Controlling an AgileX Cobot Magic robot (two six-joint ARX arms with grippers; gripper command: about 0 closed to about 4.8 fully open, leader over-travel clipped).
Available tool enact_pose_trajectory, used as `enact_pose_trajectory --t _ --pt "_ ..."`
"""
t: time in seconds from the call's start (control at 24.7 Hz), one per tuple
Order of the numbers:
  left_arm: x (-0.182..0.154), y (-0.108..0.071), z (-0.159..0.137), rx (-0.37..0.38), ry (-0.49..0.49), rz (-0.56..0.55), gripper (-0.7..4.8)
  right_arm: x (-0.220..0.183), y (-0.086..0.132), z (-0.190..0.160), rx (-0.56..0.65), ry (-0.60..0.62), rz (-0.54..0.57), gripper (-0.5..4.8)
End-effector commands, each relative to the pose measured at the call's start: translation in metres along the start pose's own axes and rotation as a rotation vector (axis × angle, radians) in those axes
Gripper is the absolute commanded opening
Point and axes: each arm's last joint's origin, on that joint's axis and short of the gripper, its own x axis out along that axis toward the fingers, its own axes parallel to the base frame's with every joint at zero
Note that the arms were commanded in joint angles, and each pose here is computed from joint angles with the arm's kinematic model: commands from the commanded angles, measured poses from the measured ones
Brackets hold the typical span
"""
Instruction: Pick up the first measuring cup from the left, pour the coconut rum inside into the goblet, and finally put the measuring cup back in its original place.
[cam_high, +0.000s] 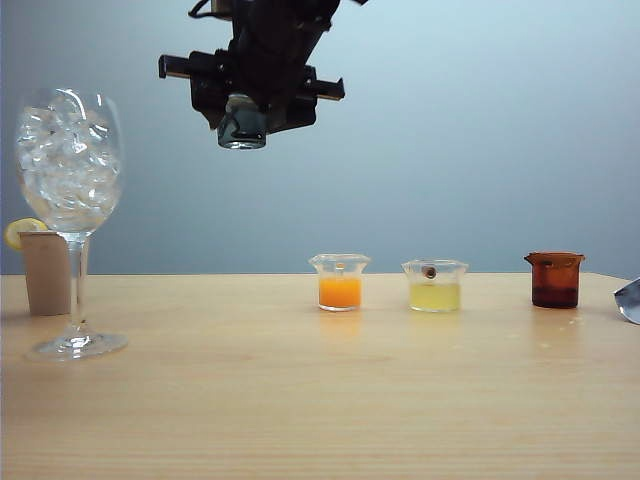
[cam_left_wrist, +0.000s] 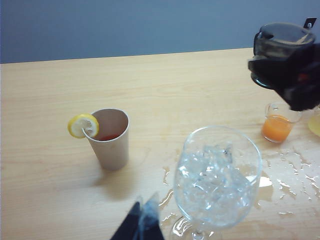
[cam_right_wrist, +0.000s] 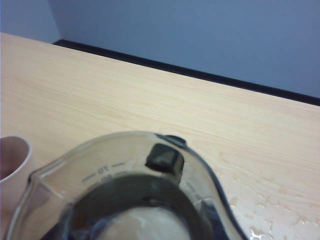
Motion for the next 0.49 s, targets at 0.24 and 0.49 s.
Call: enact_pose_trajectory --t 0.24,0.49 --pt "-0.001 0.0 0.002 0.001 -0.012 0.004 -0.04 -0.04 -0.004 0.003 0.009 -0.039 0.075 0.98" --pt "-0.001 0.0 0.002 0.001 -0.012 0.005 -0.04 -0.063 0.0 0.009 0.002 -0.052 0.142 0.98"
